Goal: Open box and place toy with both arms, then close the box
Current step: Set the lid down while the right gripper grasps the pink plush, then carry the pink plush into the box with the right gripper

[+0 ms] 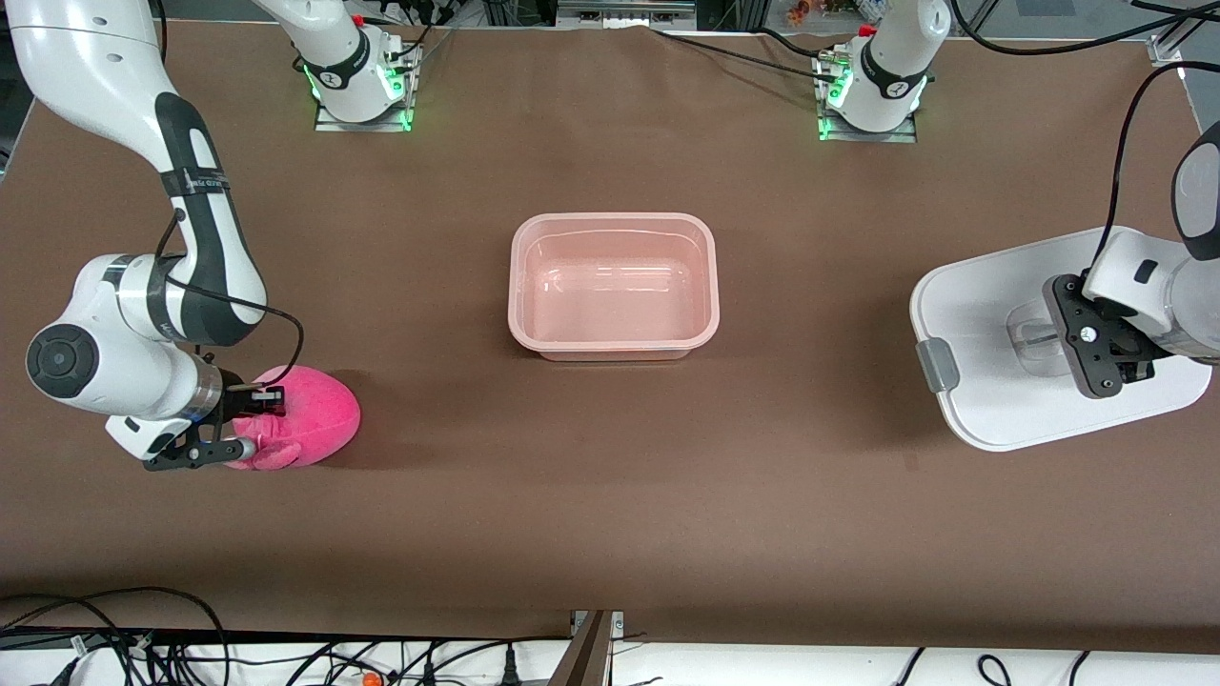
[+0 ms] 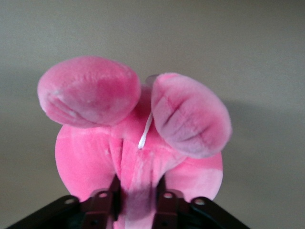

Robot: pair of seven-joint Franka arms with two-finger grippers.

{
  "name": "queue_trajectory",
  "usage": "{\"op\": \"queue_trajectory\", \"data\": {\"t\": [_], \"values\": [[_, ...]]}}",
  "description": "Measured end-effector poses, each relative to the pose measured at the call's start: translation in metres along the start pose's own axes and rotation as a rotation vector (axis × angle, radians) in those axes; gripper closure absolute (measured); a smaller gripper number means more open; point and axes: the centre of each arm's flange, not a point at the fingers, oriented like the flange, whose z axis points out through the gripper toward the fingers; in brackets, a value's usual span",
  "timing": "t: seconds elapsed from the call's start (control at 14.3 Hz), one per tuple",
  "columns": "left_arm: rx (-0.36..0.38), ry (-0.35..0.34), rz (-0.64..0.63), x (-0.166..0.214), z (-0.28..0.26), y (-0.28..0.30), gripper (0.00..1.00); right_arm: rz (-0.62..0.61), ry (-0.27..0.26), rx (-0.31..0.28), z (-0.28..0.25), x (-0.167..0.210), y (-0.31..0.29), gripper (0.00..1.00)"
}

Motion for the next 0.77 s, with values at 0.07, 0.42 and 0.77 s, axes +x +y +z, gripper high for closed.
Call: {"op": "queue_trajectory", "data": {"t": [0.07, 0.42, 0.77], "values": [[0.0, 0.0, 0.001, 0.001, 0.0, 0.0, 0.93, -0.001, 0.0, 0.0, 0.0, 0.0, 0.0, 0.79], [0.001, 0.001, 0.007, 0.004, -0.001, 0.001, 0.93, -0.05, 0.002, 0.011, -0.01, 0.005, -0.016, 0.91], [0.001, 0.002, 0.01, 0.005, -0.001, 0.001, 0.93, -0.286, -0.135, 0.082, -0.062, 0.001, -0.073, 0.92]]}}
